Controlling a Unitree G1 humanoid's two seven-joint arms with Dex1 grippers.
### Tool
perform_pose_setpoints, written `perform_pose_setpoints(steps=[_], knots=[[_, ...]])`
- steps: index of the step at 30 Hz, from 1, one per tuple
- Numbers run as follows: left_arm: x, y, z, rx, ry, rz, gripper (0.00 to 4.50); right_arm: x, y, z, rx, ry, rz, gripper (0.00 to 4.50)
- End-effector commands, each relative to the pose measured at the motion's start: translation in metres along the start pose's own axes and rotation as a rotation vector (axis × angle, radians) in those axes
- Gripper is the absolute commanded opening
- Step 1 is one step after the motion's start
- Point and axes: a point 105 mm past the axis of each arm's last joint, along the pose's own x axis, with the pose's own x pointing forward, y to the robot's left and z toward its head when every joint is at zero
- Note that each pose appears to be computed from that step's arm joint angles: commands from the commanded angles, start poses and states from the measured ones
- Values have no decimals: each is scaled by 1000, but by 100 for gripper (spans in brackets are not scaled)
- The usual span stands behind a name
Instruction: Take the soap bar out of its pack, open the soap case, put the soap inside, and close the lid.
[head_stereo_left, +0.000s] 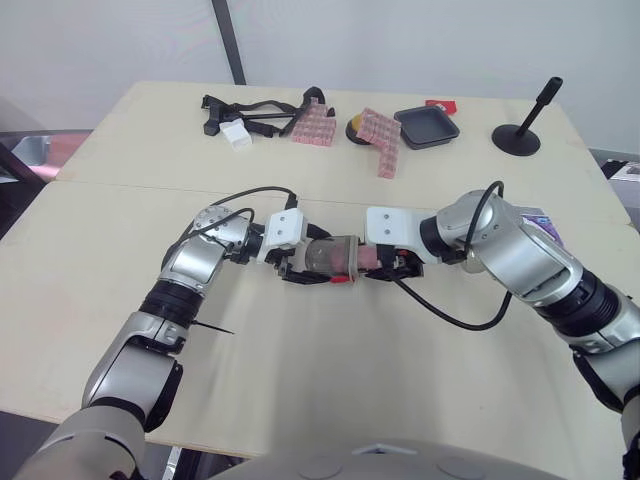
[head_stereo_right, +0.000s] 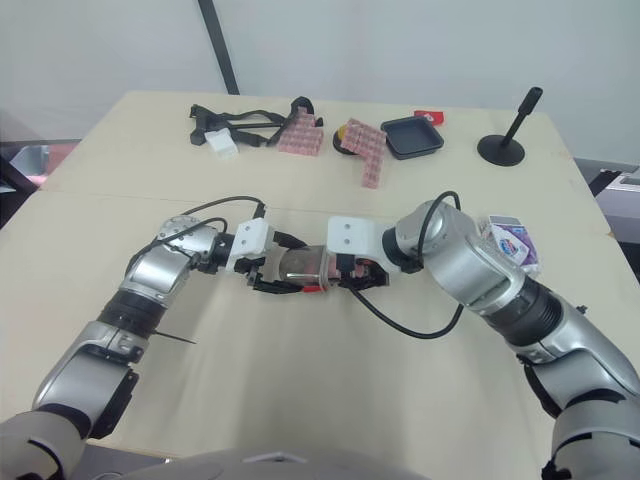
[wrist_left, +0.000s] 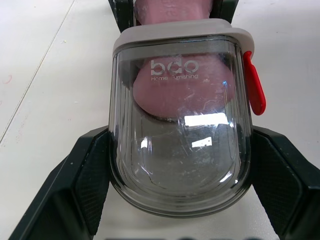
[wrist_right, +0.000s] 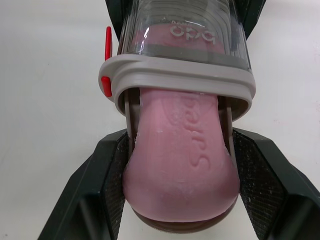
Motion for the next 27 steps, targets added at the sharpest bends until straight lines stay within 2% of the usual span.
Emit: perform_pose_setpoints(steps=[1,3,6,14,21,27], knots=[[-1,4,11,38,-22,14,346,-4,5,17,-55,-60,-2,256],[-1,4,12,44,-20,12,346,-3,4,17,-54,-63,-5,357],[-1,4,12,50,-16,10,346,-3,3,18,-58,-70,-14,448],[-2,5,11,55,-13,11,346,-7,10,13,-30,-80,4,448],[-1,3,9,59,-8,-1,346,-24,2,-16,26,-21,-66,448],[0,2,8,61,-4,-8,346,-34,-5,-24,49,-16,-114,448]])
